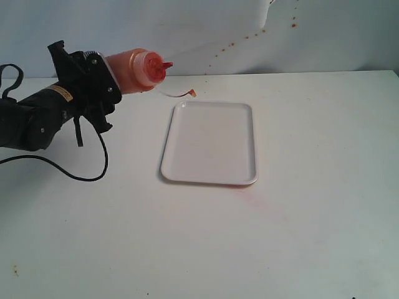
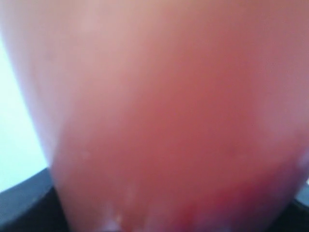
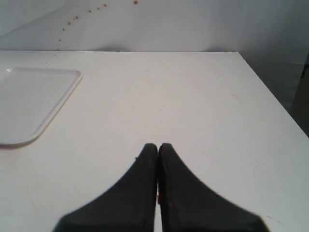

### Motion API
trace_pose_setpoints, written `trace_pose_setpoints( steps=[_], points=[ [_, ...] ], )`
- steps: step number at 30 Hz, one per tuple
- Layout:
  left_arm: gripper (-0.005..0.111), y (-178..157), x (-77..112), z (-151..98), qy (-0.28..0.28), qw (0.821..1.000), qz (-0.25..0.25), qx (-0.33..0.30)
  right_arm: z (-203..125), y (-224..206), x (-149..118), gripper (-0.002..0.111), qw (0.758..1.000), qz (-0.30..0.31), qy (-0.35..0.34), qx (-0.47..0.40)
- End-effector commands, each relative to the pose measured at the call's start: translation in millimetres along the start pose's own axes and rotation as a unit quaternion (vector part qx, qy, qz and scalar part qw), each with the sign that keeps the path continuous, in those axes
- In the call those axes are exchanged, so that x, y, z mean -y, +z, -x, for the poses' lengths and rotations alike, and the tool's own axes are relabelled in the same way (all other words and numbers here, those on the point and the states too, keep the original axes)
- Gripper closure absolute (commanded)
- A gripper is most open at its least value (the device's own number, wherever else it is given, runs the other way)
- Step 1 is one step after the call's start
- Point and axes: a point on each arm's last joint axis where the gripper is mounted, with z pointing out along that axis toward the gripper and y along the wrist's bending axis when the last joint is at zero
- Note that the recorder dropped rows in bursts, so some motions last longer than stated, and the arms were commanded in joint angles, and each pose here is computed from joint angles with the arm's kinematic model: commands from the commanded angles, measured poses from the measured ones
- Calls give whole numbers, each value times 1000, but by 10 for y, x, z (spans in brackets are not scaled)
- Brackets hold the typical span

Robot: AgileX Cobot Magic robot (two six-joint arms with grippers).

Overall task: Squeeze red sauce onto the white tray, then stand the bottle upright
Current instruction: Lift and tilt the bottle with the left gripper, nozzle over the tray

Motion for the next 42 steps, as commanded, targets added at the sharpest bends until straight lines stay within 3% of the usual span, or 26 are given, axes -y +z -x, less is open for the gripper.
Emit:
trace_pose_setpoints(
  steps=[1,9,17,27,35,42],
  points=[
    [107,-4,-65,138,0,1000,24,18,-7,1,1,108,1000,-2,0,2],
    [107,59,34,113,52,998,12,24,-7,1,1,108,1000,-2,0,2],
    [107,180,-97,191,124,991,39,33,-7,1,1,108,1000,-2,0,2],
    [107,202,-322,442,269,952,141,37,-7,1,1,108,1000,-2,0,2],
    [107,229,-441,557,367,914,168,28,-7,1,1,108,1000,-2,0,2],
    [107,226,-544,701,384,899,206,33,-7,1,1,108,1000,-2,0,2]
  ],
)
